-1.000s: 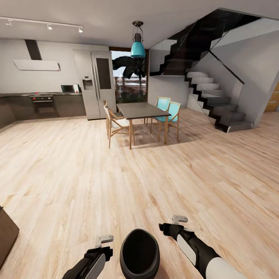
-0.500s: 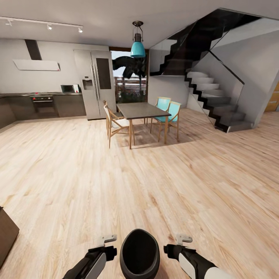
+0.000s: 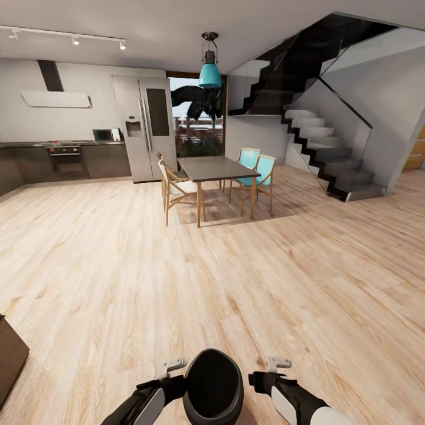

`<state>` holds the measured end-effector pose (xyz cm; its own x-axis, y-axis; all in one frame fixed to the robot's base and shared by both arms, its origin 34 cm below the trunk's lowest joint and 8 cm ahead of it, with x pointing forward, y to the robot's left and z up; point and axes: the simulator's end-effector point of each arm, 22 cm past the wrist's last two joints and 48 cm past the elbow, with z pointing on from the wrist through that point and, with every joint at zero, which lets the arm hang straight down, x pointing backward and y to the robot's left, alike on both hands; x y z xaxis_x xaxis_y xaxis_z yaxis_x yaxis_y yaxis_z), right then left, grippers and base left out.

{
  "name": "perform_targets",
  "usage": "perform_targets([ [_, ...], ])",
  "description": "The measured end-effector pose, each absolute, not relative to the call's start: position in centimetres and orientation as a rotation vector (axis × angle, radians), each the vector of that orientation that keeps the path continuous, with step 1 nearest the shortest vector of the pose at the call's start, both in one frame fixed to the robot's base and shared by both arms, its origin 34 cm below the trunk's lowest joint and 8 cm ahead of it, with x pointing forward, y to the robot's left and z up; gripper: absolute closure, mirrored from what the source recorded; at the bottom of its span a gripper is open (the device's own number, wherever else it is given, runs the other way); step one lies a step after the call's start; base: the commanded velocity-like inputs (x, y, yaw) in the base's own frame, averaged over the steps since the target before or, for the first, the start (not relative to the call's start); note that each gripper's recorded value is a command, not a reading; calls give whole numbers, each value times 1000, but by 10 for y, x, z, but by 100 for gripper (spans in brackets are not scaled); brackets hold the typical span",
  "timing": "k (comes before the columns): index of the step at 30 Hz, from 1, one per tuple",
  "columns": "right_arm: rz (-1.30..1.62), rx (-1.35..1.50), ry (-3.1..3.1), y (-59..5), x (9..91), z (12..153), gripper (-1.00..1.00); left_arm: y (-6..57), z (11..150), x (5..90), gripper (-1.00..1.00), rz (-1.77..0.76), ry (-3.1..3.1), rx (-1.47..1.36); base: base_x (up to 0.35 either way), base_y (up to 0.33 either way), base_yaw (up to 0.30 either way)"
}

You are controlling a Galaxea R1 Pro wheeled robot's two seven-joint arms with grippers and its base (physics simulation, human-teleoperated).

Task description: Place each of the two pumpkins and all three candles from the living room inside a cabinet in the living room (use any cabinet), then make sure every cabinet is closed, and position the cauldron so it is next to a table in the living room.

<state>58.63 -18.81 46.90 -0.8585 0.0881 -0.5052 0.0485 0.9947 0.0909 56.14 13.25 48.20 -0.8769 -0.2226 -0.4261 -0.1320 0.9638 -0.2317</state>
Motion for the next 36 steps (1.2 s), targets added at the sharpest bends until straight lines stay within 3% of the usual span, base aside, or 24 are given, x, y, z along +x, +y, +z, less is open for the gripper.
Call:
perform_targets([
  [25, 163, -27, 2560, -159, 593, 477, -100, 142, 477, 565, -100, -224, 2570, -268, 16, 0, 0],
  [36, 164, -27, 2559, -158, 593, 477, -100, 144, 477, 565, -100, -220, 2568, -266, 153, 0, 0],
])
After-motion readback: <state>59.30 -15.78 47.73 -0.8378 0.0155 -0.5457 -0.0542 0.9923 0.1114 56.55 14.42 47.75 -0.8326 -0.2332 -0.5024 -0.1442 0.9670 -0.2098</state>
